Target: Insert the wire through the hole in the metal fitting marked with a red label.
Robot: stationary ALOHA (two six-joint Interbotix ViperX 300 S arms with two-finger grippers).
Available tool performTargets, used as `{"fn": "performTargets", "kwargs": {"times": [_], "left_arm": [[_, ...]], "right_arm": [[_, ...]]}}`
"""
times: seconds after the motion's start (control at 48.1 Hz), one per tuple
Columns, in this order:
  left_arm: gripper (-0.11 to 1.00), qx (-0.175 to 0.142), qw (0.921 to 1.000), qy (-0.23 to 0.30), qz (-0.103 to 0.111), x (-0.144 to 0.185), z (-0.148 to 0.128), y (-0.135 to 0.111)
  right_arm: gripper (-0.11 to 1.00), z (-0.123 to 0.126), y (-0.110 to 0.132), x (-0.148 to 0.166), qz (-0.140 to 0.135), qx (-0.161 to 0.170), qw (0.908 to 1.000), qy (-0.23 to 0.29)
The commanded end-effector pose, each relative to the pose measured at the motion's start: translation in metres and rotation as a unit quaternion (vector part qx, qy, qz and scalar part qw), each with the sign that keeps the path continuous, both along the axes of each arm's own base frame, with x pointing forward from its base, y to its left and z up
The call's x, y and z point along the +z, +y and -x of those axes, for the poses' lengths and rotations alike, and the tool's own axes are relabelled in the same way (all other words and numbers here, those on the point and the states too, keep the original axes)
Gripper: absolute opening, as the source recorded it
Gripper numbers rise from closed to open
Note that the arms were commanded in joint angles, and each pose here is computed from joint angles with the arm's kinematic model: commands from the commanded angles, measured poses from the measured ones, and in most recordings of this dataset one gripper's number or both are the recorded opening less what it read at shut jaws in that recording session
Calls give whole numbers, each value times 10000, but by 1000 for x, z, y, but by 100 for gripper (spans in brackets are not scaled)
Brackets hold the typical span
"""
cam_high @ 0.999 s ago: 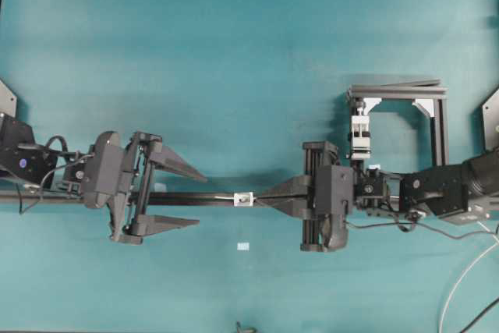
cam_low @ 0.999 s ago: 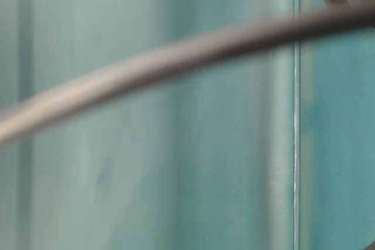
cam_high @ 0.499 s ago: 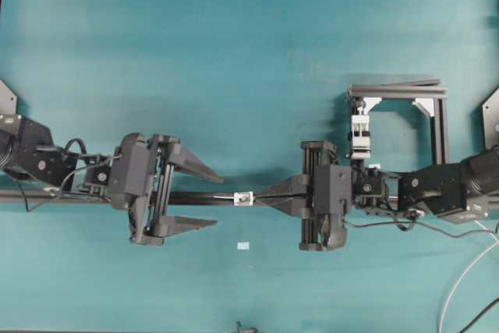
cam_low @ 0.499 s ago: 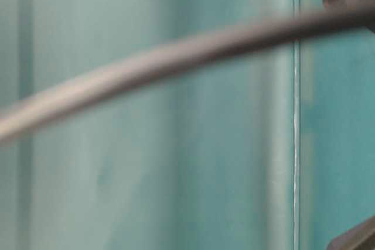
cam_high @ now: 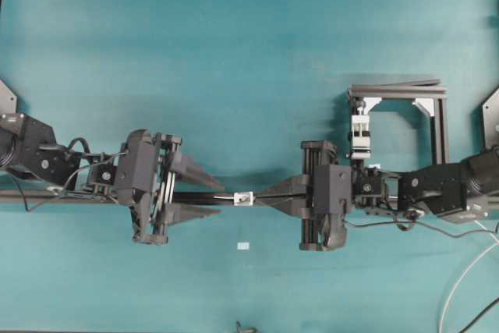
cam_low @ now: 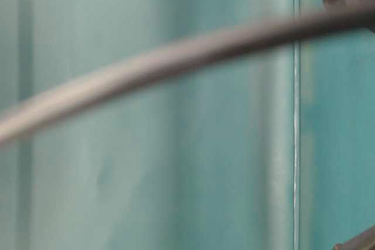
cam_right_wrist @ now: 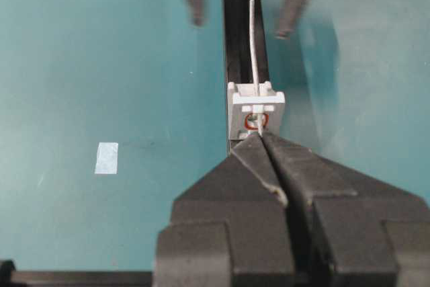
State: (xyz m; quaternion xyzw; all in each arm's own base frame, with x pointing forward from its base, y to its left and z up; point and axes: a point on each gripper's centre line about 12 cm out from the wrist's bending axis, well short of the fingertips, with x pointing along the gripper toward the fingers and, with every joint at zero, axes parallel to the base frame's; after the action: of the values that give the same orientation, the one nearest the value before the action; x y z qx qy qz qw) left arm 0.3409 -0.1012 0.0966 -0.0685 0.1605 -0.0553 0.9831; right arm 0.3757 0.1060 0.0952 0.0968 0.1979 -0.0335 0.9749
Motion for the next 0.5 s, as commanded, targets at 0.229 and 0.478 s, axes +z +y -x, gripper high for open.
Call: {"fn": "performTargets", "kwargs": {"times": [0.229,0.478], "left_arm": [[-10,-31,9996,-276,95,19,-3,-3],[-10,-40,9998,-192,95,17,-3,-3]], "right_arm": [[-1,-5,-2,9,-39,-48,9999,-135],[-1,-5,-2,9,-46,-44,9999,-144]]}}
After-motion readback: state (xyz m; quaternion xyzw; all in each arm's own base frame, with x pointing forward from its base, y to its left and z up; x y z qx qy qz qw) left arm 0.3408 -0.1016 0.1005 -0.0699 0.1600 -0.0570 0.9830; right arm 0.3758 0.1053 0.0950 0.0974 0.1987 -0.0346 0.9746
